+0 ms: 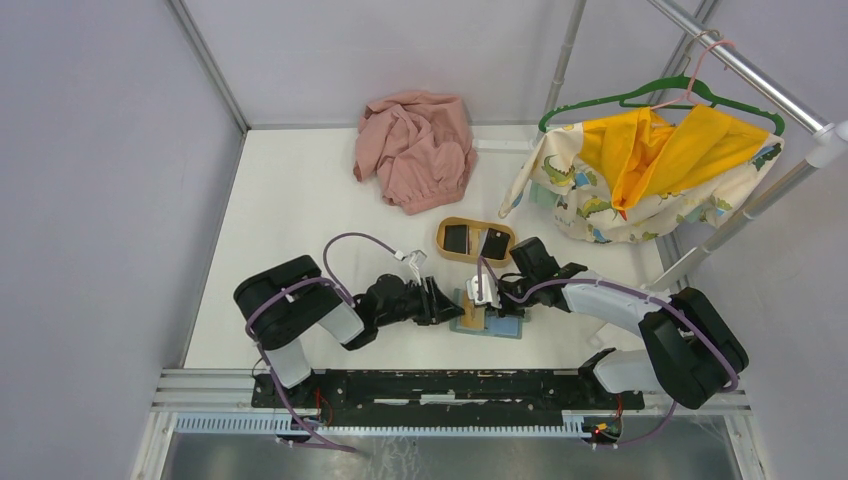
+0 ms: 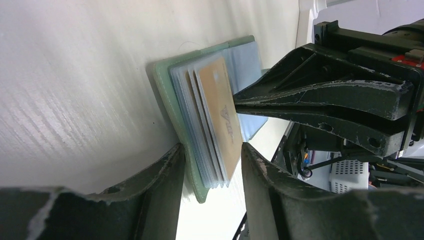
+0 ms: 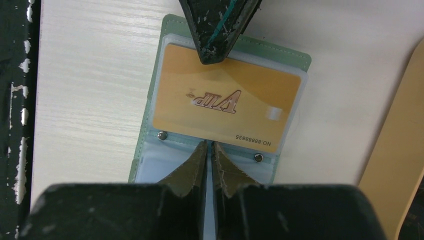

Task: Put the credit cards into the card holder
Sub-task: Close the card holder at the center of the board.

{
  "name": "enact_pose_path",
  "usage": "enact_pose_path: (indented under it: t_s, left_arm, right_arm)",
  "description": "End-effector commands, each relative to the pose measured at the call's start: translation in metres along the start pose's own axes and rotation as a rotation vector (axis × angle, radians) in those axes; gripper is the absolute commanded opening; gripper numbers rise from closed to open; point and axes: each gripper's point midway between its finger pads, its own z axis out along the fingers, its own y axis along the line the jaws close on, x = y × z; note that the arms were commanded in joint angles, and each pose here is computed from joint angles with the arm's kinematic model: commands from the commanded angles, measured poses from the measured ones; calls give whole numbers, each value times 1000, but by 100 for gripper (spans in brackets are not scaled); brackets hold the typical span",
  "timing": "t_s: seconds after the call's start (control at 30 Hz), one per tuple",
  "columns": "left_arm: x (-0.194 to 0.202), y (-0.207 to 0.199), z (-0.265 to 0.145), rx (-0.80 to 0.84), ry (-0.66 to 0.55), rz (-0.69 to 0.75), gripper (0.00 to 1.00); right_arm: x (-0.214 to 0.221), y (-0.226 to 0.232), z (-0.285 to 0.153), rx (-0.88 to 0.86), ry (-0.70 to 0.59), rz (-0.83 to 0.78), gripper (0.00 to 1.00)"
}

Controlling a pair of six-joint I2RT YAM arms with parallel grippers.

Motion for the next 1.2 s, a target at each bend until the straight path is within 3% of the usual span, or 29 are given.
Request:
enact_pose_path:
  t_s: [0.0, 0.17, 0.37, 0.6, 0.87, 1.17]
  left_arm:
    - [-6, -33, 7, 116, -10, 5, 51]
    - [-8, -45, 10, 135, -18, 31, 47]
    - [-10, -36, 16, 26, -22, 74, 41]
    - [-16, -10, 10, -164, -37, 145, 19]
    - [-41, 3, -19, -416, -77, 318, 18]
    - [-49, 14, -38, -687, -4, 477, 18]
  right_arm:
    - [-18, 2, 0, -35, -65, 8, 12]
    - [-18, 5, 2, -52, -71, 20, 12]
    - [-20, 3, 0, -39, -71, 17, 12]
    - [-25, -7, -10, 5, -63, 3, 19]
    - [-36, -15, -31, 62, -109, -16, 28]
    - [-43, -21, -49, 95, -159, -2, 37]
